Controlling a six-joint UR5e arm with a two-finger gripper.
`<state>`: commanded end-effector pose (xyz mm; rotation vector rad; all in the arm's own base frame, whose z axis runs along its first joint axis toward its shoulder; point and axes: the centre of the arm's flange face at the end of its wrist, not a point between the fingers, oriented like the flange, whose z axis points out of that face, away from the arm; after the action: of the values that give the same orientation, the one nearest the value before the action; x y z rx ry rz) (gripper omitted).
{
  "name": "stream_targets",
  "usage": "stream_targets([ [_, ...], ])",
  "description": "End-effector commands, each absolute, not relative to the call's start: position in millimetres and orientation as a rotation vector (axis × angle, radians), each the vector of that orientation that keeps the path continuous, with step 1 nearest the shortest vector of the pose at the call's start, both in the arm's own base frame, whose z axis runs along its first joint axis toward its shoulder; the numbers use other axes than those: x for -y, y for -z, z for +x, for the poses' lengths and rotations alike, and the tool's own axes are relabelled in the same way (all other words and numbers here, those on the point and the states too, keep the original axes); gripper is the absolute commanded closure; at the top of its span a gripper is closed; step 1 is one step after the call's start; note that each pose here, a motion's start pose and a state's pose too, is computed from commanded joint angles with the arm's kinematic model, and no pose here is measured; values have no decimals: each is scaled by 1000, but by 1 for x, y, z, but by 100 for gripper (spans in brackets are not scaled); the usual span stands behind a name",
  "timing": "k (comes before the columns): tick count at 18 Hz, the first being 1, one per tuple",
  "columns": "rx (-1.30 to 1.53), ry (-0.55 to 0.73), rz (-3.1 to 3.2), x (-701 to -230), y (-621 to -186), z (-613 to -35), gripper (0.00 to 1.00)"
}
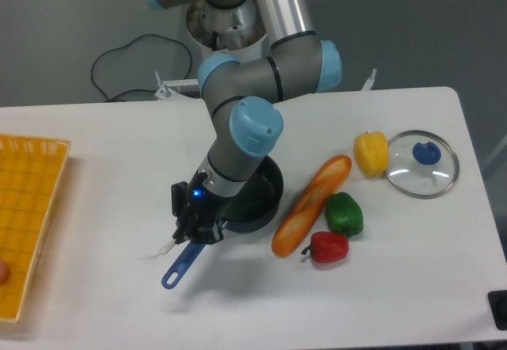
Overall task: Place the green onion in the pot
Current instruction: 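Lower the green onion into the pot along the handle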
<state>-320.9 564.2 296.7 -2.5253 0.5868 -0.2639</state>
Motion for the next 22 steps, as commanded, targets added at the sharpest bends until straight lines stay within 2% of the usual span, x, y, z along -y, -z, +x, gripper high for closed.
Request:
stream_targets([
  [19,-575,289,-2536,-562,-280,-329,88],
  [21,-575,289,-2536,-562,-280,-329,85],
  [22,-574,291,-2537,-561,-279,-329,80],
])
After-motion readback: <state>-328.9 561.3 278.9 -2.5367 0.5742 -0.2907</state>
